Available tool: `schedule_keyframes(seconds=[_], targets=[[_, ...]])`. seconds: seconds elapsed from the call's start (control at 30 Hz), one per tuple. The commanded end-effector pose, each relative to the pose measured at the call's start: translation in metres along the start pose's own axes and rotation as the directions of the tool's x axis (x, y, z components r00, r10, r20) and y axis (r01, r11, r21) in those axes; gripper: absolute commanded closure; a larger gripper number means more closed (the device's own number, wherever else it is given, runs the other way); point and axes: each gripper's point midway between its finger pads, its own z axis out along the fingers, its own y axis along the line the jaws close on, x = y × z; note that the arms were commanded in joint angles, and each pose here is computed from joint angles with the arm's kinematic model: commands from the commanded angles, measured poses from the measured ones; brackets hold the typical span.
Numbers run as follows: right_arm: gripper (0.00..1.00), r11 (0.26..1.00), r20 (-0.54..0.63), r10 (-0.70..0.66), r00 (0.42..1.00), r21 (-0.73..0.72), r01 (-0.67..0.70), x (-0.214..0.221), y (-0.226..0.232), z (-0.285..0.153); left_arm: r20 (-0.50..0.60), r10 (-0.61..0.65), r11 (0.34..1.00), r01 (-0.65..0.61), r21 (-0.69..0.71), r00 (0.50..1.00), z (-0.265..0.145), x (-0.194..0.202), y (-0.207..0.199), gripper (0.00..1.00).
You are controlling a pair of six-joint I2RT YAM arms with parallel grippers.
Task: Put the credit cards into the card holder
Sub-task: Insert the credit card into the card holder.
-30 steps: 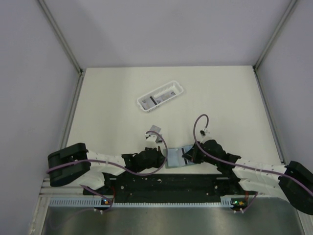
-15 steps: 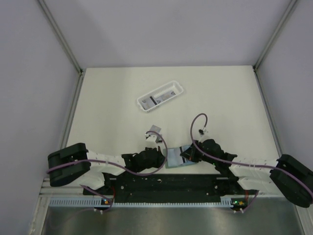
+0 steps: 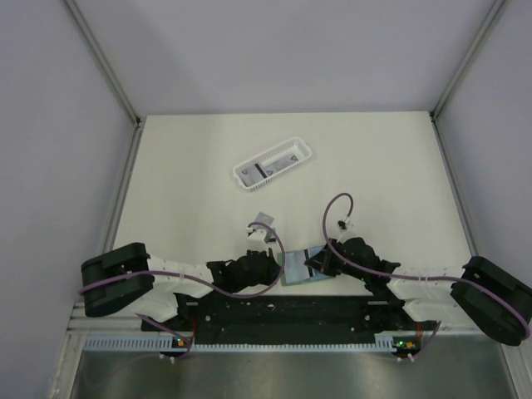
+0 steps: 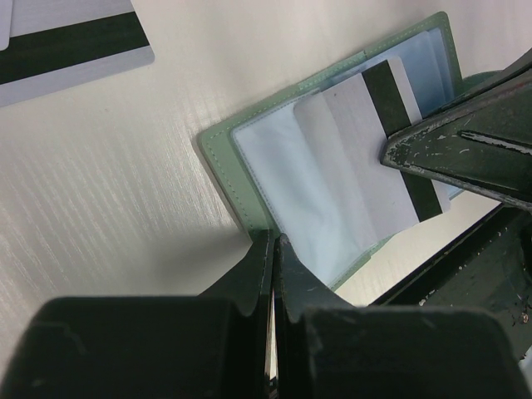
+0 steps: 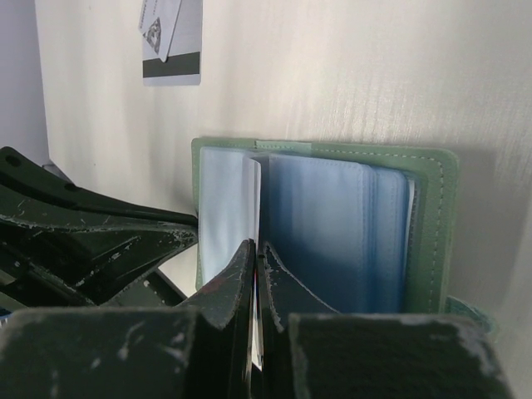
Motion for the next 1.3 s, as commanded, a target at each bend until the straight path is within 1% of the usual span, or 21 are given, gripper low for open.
schedule_keyframes(seconds=[0.0,0.4,0.5,0.53,0.6,0.7,1.0,1.27], targets=[[1.00,0.999,-0.074,-0.006,0.997,0.049,0.010,0.023,-0.014,-0.002,-0.099,0.043,0.998,-0.048,-0.050,0.994,-0.001,0.025,0.018,1.00],[0.99,0.999,-0.121,-0.002,0.993,0.038,0.006,0.041,0.001,0.009,-0.092,0.044,0.998,-0.048,-0.041,0.995,-0.003,0.023,0.018,1.00],[0.84,0.999,-0.122,-0.015,0.992,0.035,0.019,0.038,0.006,0.008,-0.090,0.040,0.998,-0.043,-0.037,0.995,-0.004,0.022,0.017,1.00],[0.79,0.998,-0.105,-0.022,0.994,0.052,0.027,0.034,0.004,0.008,-0.087,0.037,0.999,-0.041,-0.036,0.995,-0.003,0.021,0.016,1.00],[0.72,0.997,-0.098,-0.040,0.994,0.065,0.047,0.030,0.004,0.005,-0.085,0.036,0.999,-0.039,-0.035,0.996,-0.003,0.020,0.015,1.00],[0.66,0.994,-0.092,-0.061,0.994,0.087,0.069,0.026,0.004,-0.001,-0.084,0.034,0.999,-0.037,-0.032,0.996,-0.003,0.021,0.014,1.00],[0.63,0.987,-0.110,-0.094,0.990,0.123,0.107,0.022,0.005,-0.005,-0.089,0.033,0.999,-0.036,-0.031,0.995,-0.003,0.023,0.015,1.00],[0.62,0.976,-0.114,-0.118,0.986,0.168,0.136,0.019,0.003,-0.009,-0.089,0.032,0.999,-0.034,-0.029,0.996,-0.003,0.023,0.016,1.00]])
